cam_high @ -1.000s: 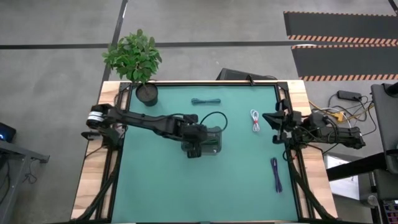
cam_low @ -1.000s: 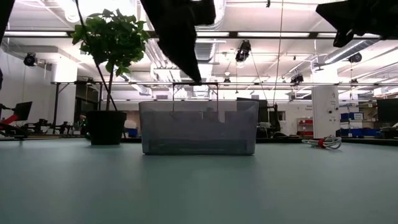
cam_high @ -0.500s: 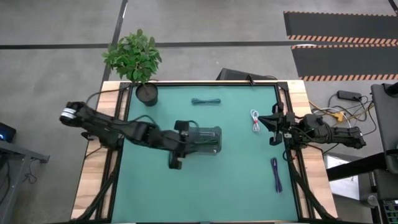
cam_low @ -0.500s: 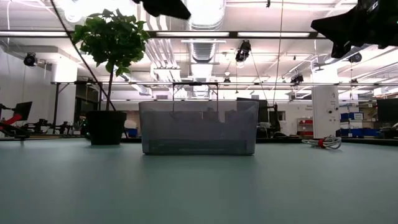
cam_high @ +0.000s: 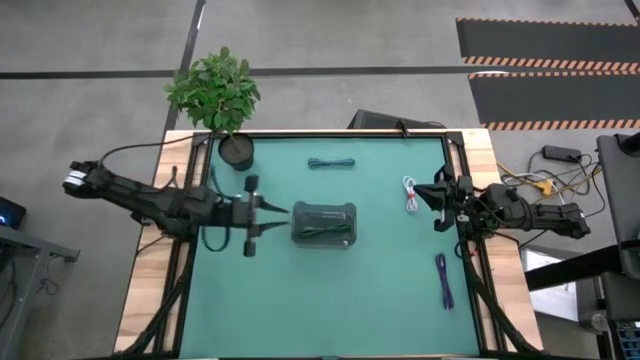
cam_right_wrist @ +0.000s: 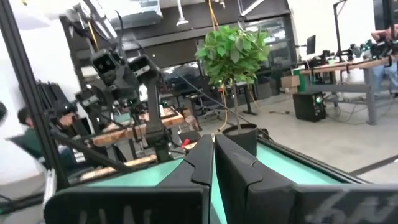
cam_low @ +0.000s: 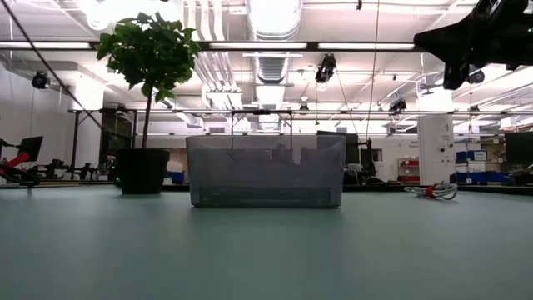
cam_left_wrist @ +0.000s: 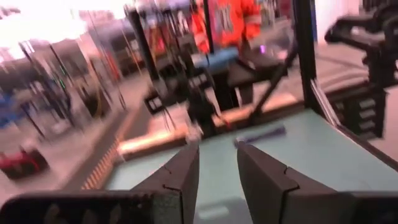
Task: Pick and place USB-C Cables
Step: Put the white cable into the black transparent container
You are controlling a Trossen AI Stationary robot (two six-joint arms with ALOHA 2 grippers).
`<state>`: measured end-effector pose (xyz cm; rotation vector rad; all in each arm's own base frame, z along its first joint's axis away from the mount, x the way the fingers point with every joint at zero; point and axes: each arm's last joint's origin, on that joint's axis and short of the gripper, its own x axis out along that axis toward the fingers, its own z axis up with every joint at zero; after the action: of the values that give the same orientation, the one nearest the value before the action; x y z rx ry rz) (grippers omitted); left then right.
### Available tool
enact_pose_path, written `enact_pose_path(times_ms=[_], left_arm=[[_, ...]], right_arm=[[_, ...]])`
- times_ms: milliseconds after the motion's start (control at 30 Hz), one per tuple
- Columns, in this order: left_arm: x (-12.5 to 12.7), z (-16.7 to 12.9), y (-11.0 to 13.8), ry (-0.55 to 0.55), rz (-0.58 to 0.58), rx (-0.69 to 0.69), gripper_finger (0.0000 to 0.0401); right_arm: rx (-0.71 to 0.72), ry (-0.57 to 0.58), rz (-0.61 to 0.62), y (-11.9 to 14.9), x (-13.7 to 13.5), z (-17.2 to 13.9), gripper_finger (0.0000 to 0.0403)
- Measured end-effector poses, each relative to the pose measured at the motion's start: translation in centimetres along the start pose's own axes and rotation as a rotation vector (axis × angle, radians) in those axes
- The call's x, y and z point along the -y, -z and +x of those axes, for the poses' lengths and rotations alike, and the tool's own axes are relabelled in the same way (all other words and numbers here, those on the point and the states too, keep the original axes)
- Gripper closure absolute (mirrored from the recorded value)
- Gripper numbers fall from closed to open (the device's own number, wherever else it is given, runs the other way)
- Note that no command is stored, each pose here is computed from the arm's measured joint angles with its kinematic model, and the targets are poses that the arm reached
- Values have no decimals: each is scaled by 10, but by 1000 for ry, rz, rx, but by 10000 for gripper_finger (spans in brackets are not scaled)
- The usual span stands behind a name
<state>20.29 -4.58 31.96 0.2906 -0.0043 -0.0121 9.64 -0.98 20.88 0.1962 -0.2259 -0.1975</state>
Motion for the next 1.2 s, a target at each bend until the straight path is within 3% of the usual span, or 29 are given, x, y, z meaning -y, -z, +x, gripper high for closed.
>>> enact_pose_path(times_ms=[167, 433, 567, 867, 1200], left_arm=[[-5, -21, 1, -49, 64, 131, 307], [-9, -41, 6, -72, 67, 175, 307], [-9, -43, 7, -77, 65, 179, 307], [-11, -44, 5, -89, 56, 185, 307], [-9, -41, 6, -84, 60, 172, 307]], right_arm=[[66, -18, 17, -6, -2, 6, 394], [139, 18, 37, -11, -4, 21, 394], [59, 98, 67, -10, -5, 38, 394], [-82, 159, 102, -24, -13, 76, 394], [-499, 401, 178, -43, -20, 103, 394]])
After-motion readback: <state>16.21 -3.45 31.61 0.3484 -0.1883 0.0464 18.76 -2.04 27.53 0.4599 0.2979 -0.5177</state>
